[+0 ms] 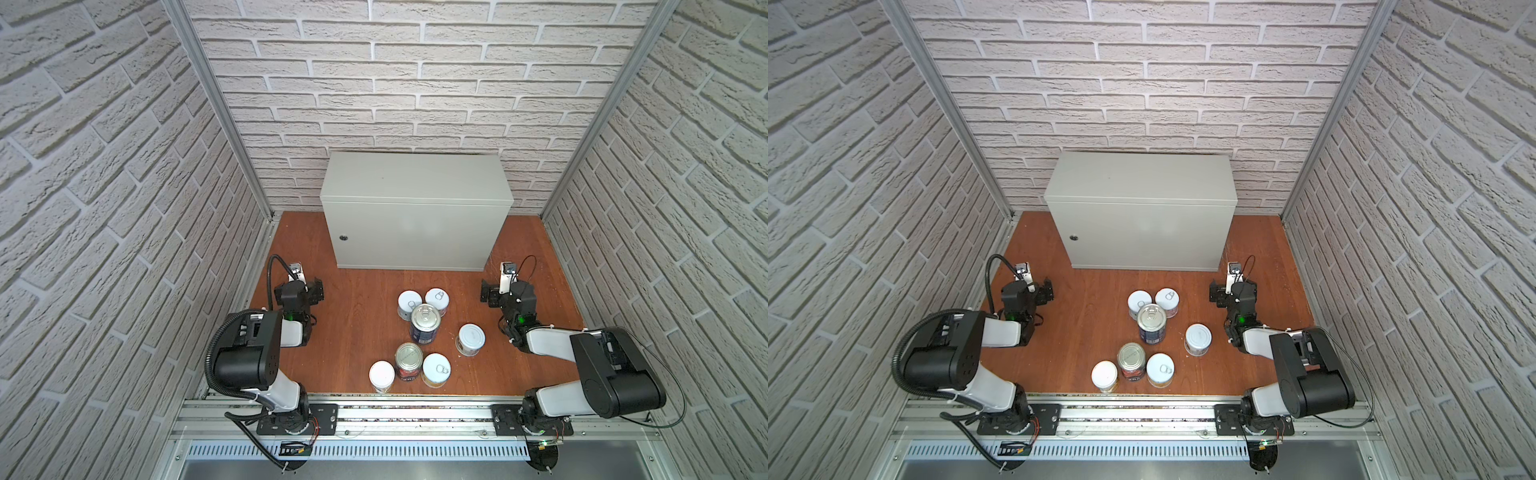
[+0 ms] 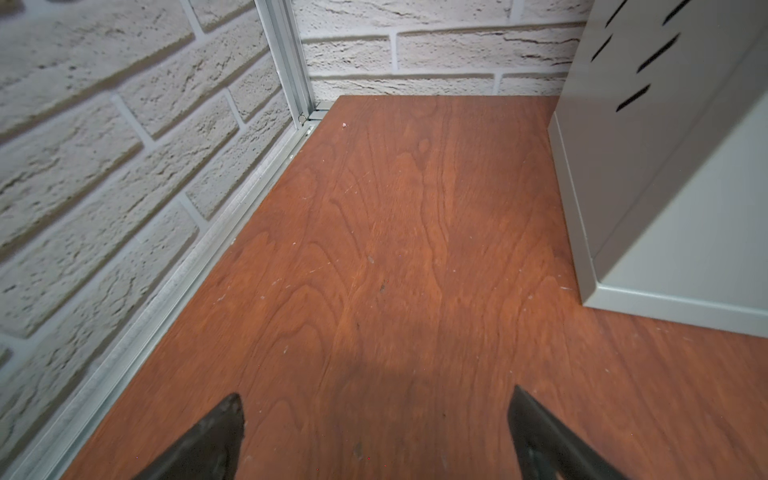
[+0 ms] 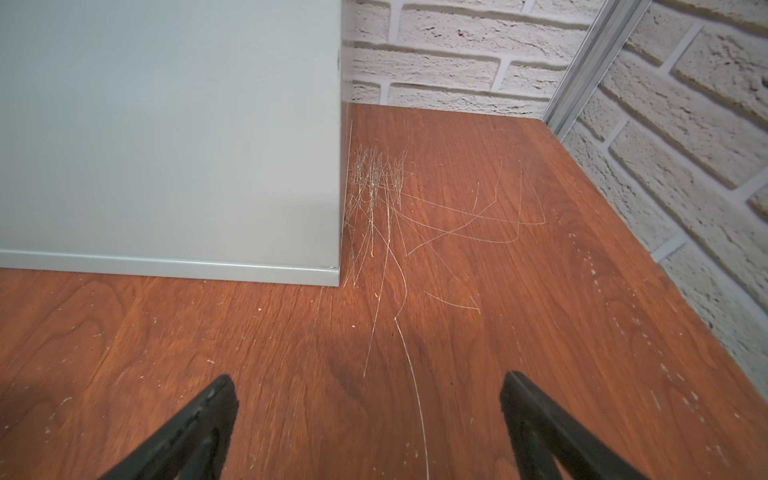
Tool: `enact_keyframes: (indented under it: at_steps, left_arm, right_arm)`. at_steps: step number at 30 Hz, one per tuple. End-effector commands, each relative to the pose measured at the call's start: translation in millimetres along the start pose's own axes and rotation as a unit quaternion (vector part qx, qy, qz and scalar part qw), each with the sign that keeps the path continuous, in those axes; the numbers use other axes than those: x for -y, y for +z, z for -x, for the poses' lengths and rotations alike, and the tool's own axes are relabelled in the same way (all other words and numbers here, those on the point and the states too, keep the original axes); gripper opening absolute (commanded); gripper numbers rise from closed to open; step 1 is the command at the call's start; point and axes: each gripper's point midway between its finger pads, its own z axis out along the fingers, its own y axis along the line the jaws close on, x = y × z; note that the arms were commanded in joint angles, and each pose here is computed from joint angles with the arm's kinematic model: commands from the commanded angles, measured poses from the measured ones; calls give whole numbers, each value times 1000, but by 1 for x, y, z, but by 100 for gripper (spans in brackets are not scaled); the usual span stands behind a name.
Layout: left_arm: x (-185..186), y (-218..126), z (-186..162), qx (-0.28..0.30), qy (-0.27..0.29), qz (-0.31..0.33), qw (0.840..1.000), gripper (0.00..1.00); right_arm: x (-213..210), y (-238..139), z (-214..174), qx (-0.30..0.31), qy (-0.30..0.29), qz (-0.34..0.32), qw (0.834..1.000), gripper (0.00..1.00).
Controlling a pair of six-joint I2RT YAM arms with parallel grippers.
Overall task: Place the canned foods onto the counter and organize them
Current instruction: 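Move the left gripper toward the cans while the right gripper reaches over them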
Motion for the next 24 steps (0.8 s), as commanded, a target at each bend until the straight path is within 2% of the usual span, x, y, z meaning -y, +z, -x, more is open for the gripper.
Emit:
enact_keyframes:
  at_steps: [1, 3, 4, 7, 11, 19, 24]
  left_arm:
    - [-10, -16, 40, 45, 9, 44, 998, 98]
    - [-4, -25, 59, 46, 33, 57, 997, 98]
    - [-5, -31, 70, 58, 28, 73, 995, 98]
    - [1, -51, 94, 89, -7, 68, 994, 98]
    - [6, -74, 113, 82, -18, 91, 992, 98]
    - [53, -110, 112, 53, 33, 40, 997, 98]
    - [74, -128, 103, 26, 42, 2, 999, 98]
  right_arm:
    - [9, -13, 41, 5, 6, -31, 999, 100]
    - [12, -23, 54, 18, 34, -33, 999, 100]
    - [8, -28, 59, 23, 42, -19, 999, 100]
    - [10, -47, 74, 17, 67, -11, 998, 100]
    - [18, -79, 88, -5, 93, -15, 996, 100]
    - [27, -131, 81, -48, 111, -11, 993, 100]
    - [28, -160, 78, -47, 159, 4, 986, 100]
